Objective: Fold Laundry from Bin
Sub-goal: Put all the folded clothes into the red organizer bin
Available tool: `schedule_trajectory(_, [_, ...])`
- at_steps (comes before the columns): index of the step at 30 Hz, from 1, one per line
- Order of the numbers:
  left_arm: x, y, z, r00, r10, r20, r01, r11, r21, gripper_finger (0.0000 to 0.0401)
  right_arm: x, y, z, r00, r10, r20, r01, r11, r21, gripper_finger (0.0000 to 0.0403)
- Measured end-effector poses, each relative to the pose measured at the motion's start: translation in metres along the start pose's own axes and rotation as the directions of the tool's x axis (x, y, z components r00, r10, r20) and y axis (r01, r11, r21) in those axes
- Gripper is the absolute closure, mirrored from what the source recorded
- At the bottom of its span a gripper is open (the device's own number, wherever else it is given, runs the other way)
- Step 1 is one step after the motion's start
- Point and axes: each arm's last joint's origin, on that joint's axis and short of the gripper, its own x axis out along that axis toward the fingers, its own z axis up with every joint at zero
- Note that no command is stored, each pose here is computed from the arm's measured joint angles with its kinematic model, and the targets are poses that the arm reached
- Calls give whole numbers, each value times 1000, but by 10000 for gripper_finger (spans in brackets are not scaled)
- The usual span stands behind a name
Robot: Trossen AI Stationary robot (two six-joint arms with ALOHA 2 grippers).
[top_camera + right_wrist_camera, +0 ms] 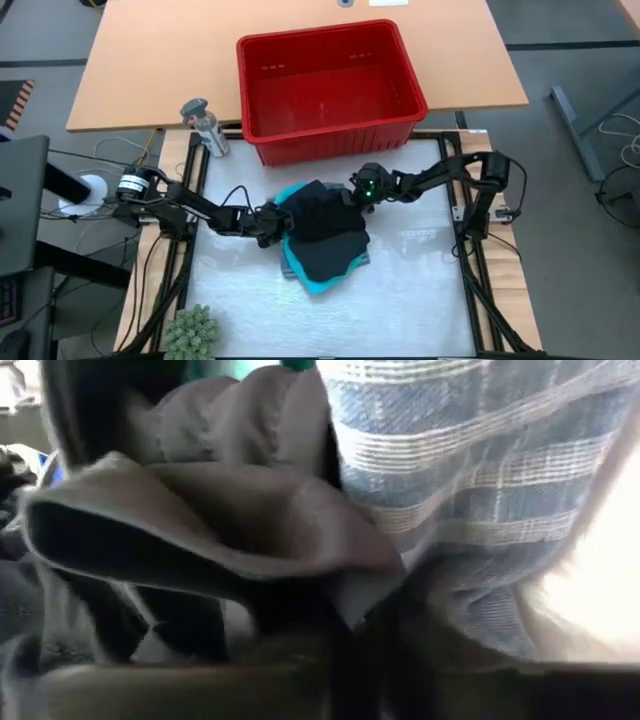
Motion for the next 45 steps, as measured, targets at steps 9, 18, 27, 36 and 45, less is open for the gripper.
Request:
schedule_trajectory(9, [-18, -21, 14, 998, -53, 31, 51, 997, 54, 365, -6, 11, 9, 998, 54, -25, -54, 998, -16, 372])
schedule_trajectory(18, [-35, -47, 29, 981, -192, 40, 196, 965, -175, 365, -33, 48, 21, 991, 130, 6, -130, 991, 0, 372])
schedule_trajectory(27, [-41, -107, 36, 942, -335, -23, 322, 922, -216, 365, -59, 93, 22, 994, 109, -33, -109, 994, -22, 372])
schedule_trajectory(36, [-54, -159, 49, 894, -448, -23, 432, 872, -230, 365, -112, 131, 38, 996, 87, -20, -88, 992, -93, 372])
schedule_trajectory(45, [-77, -211, 64, 814, -581, -1, 570, 798, -194, 365, -164, 175, 55, 990, 140, -3, -139, 976, -167, 372])
